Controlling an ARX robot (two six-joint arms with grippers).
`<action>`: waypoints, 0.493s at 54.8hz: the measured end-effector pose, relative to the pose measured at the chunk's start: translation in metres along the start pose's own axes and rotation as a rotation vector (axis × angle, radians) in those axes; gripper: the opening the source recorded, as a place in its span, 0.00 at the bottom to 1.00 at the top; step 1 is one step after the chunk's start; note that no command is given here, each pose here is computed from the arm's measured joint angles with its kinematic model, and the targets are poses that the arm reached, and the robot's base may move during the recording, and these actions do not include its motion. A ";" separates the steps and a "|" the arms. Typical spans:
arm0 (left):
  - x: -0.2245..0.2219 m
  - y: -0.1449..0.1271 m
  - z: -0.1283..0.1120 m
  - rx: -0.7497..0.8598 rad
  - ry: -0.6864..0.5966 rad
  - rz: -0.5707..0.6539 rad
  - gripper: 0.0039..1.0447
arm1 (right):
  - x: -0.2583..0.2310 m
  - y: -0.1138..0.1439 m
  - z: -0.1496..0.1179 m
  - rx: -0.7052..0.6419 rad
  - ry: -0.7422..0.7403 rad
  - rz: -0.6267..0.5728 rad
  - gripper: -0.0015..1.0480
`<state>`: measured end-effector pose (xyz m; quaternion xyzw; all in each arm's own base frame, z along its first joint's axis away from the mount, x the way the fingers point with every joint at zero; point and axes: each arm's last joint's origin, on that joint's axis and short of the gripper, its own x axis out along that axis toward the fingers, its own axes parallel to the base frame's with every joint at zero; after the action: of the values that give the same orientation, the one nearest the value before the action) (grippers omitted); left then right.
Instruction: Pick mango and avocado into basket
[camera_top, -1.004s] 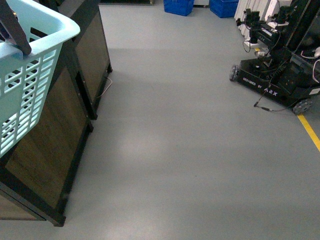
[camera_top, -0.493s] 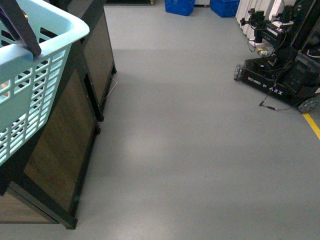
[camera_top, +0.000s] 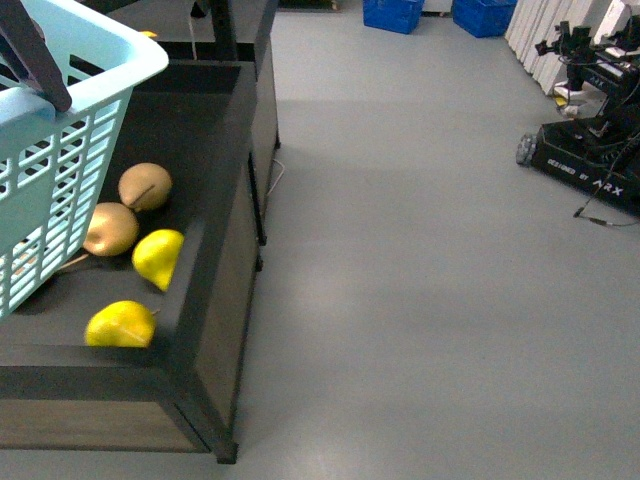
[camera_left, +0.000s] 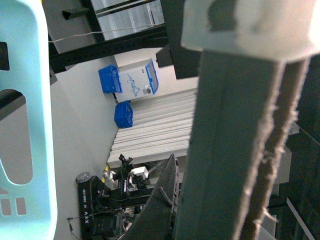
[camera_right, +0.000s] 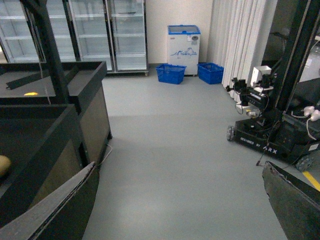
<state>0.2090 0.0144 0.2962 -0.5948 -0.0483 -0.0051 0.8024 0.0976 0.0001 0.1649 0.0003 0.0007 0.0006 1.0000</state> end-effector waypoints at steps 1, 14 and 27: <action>0.000 0.000 0.000 0.000 0.001 0.000 0.07 | 0.000 0.000 0.000 0.000 0.000 0.000 0.93; 0.000 0.000 0.000 -0.001 0.000 0.000 0.07 | 0.000 0.000 0.000 0.000 -0.001 0.000 0.93; 0.000 0.001 0.000 0.000 0.000 0.003 0.07 | 0.000 0.000 0.000 0.000 -0.001 0.000 0.93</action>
<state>0.2090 0.0145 0.2952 -0.5950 -0.0473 -0.0039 0.8023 0.0976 0.0001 0.1650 0.0003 0.0001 0.0006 1.0000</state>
